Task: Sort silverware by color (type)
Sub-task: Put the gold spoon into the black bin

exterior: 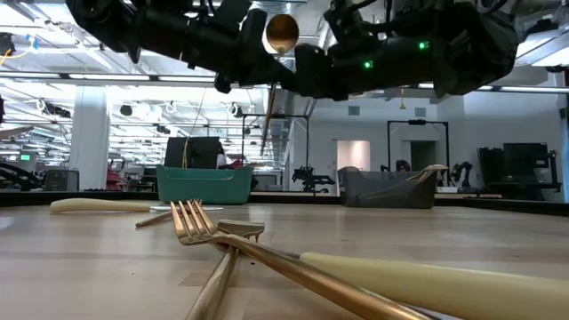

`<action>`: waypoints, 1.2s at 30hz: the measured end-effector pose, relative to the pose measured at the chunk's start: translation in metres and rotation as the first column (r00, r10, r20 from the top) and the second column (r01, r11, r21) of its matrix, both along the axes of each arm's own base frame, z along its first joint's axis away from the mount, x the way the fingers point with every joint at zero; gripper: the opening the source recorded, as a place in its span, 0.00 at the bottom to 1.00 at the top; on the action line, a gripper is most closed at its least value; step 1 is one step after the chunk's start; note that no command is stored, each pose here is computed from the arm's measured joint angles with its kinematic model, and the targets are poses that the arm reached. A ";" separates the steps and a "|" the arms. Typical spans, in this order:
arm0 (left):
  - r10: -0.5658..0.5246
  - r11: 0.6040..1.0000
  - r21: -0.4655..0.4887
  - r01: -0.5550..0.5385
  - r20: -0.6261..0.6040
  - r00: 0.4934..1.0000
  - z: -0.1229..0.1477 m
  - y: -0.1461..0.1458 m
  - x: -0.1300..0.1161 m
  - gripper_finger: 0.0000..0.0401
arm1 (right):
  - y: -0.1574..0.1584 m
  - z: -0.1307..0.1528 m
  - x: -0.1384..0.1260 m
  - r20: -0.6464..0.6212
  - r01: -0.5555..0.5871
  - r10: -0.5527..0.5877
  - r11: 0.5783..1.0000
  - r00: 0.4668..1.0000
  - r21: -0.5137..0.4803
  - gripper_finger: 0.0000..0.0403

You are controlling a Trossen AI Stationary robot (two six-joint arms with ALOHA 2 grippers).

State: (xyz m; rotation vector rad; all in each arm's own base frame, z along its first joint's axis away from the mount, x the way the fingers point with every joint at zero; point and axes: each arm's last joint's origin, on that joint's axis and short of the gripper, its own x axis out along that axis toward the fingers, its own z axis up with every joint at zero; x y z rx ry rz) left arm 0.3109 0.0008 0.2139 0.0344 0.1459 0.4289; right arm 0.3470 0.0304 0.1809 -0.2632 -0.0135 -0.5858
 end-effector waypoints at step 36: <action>-0.100 0.990 -0.126 0.062 -0.325 0.940 -0.032 -0.003 -0.012 0.00 | -0.016 0.031 0.010 -0.184 -0.184 0.217 0.966 0.959 0.182 0.29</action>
